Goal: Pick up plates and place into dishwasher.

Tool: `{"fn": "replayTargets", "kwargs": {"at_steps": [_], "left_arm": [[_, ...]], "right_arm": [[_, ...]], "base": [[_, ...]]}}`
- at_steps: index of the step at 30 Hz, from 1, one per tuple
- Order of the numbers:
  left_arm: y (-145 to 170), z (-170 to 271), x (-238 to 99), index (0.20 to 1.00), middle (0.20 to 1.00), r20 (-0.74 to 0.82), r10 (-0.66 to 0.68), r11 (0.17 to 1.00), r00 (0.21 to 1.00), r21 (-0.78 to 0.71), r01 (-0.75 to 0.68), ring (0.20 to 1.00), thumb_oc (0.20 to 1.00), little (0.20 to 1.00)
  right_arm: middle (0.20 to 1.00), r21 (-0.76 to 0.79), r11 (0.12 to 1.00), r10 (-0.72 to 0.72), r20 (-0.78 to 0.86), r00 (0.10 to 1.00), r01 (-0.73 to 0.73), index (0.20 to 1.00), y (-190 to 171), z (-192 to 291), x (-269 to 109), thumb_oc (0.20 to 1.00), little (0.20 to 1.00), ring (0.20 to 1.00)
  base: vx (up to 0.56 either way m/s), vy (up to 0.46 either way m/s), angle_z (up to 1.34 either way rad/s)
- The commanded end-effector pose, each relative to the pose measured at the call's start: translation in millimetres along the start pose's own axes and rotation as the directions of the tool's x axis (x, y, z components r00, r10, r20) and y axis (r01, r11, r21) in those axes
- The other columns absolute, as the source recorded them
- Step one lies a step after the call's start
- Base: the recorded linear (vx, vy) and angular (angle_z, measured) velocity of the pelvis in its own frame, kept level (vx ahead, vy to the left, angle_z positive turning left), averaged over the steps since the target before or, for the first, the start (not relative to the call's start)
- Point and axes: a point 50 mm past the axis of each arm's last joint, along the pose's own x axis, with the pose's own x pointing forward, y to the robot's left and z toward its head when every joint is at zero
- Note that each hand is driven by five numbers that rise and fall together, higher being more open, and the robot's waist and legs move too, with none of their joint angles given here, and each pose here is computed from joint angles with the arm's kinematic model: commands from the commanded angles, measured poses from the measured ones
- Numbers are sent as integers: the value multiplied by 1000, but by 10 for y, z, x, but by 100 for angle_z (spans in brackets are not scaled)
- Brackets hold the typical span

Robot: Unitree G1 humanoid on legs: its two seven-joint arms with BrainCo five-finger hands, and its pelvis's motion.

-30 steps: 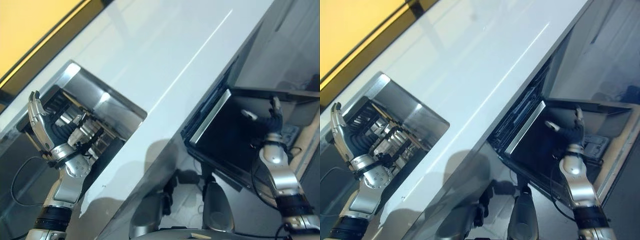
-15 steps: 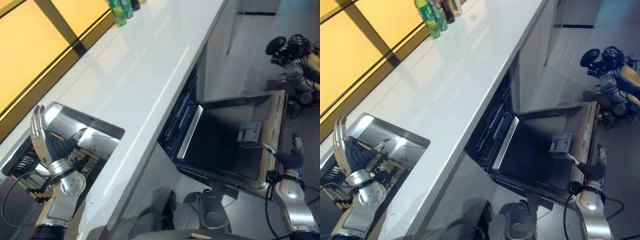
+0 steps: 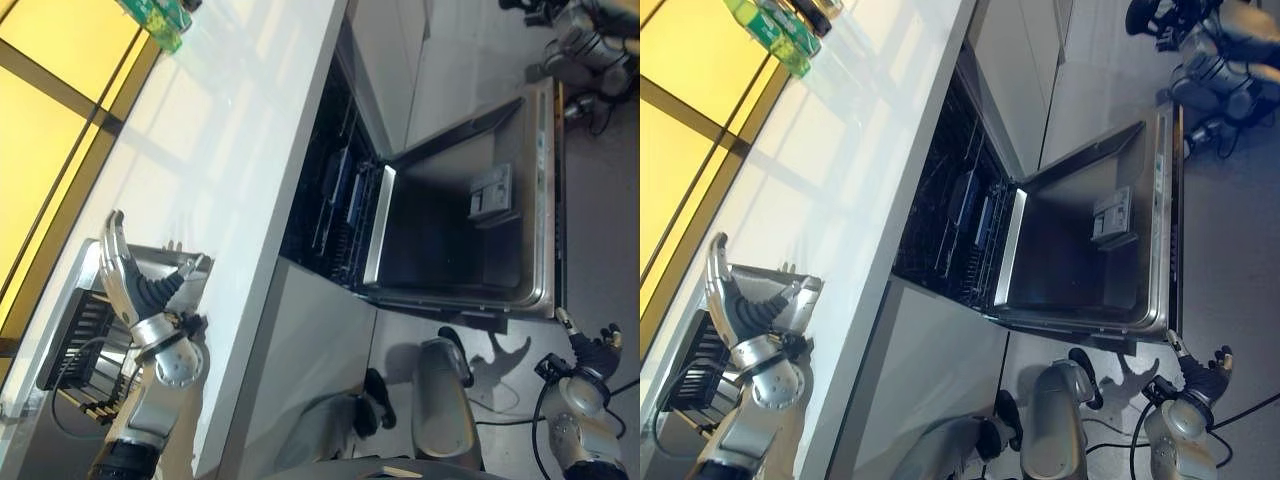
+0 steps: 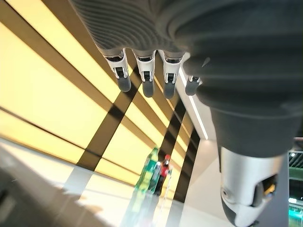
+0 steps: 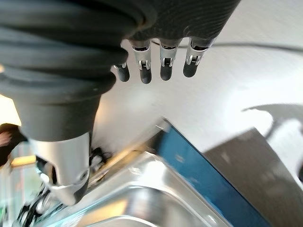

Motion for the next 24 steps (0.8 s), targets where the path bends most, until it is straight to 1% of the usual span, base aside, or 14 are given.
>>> {"fn": "replayTargets", "kwargs": {"at_steps": [1,3,6,8,10,12,19,22,24], "left_arm": [[21,51,139,1000,1000,15,49,999,999,2,-49,1000,1000,1000],[-17,92,172,1000,1000,19,54,998,998,-13,-53,1000,1000,1000],[-70,172,244,1000,1000,33,55,998,998,-34,-53,1000,1000,1000],[-108,222,270,1000,1000,43,54,998,998,-43,-53,1000,1000,1000],[-140,263,307,1000,1000,49,59,997,997,-53,-57,1000,1000,1000],[-160,291,343,1000,1000,55,57,997,997,-57,-54,1000,1000,1000],[-205,329,429,1000,1000,51,63,996,997,-59,-60,1000,1000,1000],[-200,309,447,1000,1000,41,66,996,997,-63,-64,1000,1000,1000],[-191,298,457,1000,1000,39,65,996,997,-64,-63,1000,1000,1000]], "right_arm": [[1000,197,973,103,78,992,-117,1000,311,227,47,1000,1000,1000],[1000,235,957,151,101,983,-171,1000,450,298,65,1000,1000,1000],[1000,298,907,266,144,953,-298,1000,705,445,74,1000,1000,1000],[1000,309,875,324,194,926,-371,1000,841,548,61,1000,1000,1000],[1000,322,825,402,245,882,-465,1000,1012,691,50,1000,1000,1000],[1000,324,764,471,311,826,-558,1000,1163,829,14,1000,1000,1000],[1000,235,607,592,504,629,-759,1000,1481,1240,-158,1000,1000,1000],[1000,175,522,681,504,531,-835,1000,1607,1260,-264,1000,1000,1000],[1000,128,430,769,466,437,-894,1000,1695,1213,-355,1000,1000,1000]], "base": [[-82,-2,3],[-76,-2,4],[-73,-23,3],[-52,-30,7],[-50,-31,-5],[-24,-38,2],[3,-19,-3],[10,5,-2],[41,18,-21]]}}
